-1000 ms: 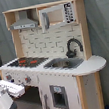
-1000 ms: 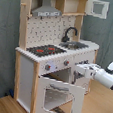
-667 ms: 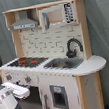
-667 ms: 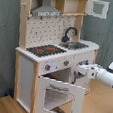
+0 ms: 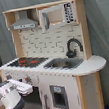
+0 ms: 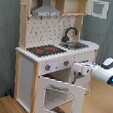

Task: Play with the kitchen

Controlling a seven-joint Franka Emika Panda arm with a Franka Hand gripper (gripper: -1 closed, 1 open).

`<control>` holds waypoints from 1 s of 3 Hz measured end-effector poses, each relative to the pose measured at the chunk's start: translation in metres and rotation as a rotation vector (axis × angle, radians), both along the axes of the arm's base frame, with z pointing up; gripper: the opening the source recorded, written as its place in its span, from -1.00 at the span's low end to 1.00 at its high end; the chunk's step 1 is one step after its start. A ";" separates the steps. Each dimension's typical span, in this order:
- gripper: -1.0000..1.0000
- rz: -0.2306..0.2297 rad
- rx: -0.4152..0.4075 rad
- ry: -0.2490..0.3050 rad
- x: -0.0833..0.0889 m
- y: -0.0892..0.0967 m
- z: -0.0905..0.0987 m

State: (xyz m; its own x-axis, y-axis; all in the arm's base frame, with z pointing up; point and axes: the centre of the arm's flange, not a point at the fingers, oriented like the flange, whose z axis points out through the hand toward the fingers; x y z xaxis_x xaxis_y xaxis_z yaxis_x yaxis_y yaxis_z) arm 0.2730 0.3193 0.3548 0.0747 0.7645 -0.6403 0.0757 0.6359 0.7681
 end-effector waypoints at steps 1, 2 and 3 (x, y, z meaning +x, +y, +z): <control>1.00 0.010 -0.005 0.011 0.017 0.009 0.004; 1.00 0.033 -0.042 0.045 0.031 0.013 0.003; 1.00 0.060 -0.094 0.081 0.043 0.017 -0.002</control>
State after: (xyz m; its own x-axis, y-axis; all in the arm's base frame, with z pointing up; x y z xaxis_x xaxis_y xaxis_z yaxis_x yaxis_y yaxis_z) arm 0.3165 0.3367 0.3526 -0.0246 0.7021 -0.7117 0.0947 0.7103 0.6975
